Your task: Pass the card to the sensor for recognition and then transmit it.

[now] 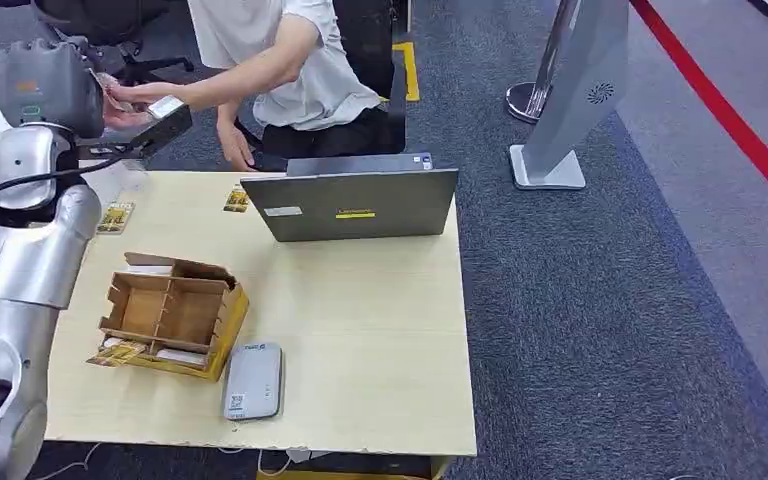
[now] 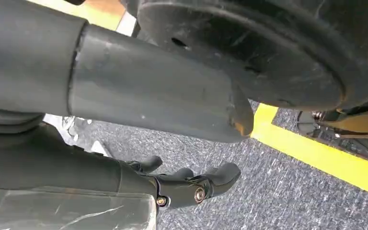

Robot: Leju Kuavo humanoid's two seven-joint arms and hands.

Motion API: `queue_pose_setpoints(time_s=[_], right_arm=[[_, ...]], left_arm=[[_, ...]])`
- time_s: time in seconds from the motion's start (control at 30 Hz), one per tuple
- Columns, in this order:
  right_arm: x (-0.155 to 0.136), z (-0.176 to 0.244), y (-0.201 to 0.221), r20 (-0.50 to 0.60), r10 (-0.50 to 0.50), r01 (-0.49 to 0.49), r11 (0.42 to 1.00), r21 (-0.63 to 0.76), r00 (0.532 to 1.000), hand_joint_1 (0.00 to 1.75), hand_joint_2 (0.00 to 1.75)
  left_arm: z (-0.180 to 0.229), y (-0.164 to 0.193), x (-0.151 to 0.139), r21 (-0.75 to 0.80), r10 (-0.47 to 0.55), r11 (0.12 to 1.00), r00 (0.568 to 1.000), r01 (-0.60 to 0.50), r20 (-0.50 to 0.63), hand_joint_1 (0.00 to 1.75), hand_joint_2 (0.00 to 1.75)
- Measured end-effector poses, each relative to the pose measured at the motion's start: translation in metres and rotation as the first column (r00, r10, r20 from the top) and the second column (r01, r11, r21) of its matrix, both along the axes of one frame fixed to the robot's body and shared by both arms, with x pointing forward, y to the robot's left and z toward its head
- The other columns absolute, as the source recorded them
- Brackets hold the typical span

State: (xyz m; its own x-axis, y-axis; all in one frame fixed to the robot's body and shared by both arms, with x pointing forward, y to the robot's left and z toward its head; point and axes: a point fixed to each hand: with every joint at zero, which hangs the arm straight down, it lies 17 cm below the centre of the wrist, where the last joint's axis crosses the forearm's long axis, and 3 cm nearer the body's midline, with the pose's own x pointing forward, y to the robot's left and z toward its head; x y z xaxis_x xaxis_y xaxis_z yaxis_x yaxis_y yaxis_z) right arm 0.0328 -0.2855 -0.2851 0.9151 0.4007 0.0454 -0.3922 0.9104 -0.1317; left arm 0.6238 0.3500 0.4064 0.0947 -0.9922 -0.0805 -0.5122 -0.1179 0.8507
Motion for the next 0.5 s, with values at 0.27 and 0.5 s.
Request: queue_pose_setpoints(time_s=[0.27,0.5], right_arm=[[-0.001,0.000,0.003,-0.010,-0.019,0.019,1.000,0.005,1.000,0.00,0.00],[-0.009,-0.001,0.002,-0.011,-0.073,0.073,0.997,0.008,0.997,0.00,0.00]], left_arm=[[-0.004,0.000,0.005,-0.094,-0.039,0.995,0.999,0.038,-0.009,0.00,1.75],[-0.011,0.036,-0.023,-0.383,-0.218,0.900,0.976,0.206,0.013,0.00,1.75]])
